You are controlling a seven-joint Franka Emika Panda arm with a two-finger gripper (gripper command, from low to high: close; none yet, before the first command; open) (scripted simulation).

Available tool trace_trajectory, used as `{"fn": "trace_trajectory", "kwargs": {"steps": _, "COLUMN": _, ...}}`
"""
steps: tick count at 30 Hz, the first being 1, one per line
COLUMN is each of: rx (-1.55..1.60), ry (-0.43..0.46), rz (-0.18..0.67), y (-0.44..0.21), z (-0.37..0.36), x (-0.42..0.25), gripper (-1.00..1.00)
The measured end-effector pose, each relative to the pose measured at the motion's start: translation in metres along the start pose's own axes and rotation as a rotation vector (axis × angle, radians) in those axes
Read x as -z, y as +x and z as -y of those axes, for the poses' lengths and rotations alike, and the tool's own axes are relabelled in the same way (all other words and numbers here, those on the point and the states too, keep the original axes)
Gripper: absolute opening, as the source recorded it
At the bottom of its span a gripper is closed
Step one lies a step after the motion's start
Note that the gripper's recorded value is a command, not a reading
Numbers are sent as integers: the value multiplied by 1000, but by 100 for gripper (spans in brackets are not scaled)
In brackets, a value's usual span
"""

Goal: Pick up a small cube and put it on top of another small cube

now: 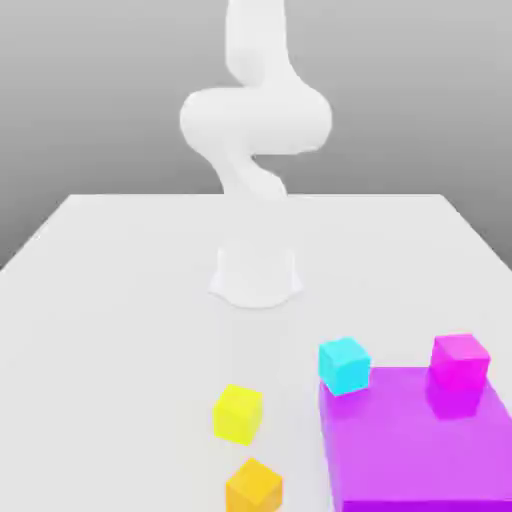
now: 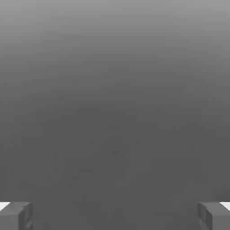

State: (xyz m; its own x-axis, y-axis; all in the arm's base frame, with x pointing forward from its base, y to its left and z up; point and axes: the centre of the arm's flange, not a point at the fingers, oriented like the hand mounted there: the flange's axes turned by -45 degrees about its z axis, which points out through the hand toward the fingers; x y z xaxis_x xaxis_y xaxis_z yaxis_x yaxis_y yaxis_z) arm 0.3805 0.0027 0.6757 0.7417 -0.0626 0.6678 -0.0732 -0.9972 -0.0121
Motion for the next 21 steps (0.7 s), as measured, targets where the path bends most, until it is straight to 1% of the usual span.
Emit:
{"fn": "trace_trajectory", "kwargs": {"steps": 5, "rx": -95, "ry": -77, "rz": 135, "y": -10, "z": 3, "x": -100, "gripper": 0}}
{"fn": "trace_trajectory", "kwargs": {"steps": 10, "rx": -188, "ry": -137, "rz": 262, "y": -38, "z": 0, "x": -193, "gripper": 0}}
{"fn": "trace_trajectory", "kwargs": {"steps": 15, "rx": -283, "ry": -182, "rz": 387, "y": -82, "z": -5, "x": -277, "gripper": 0}}
{"fn": "trace_trajectory", "kwargs": {"steps": 21, "rx": -409, "ry": -216, "rz": 537, "y": -153, "z": -10, "x": -362, "gripper": 0}}
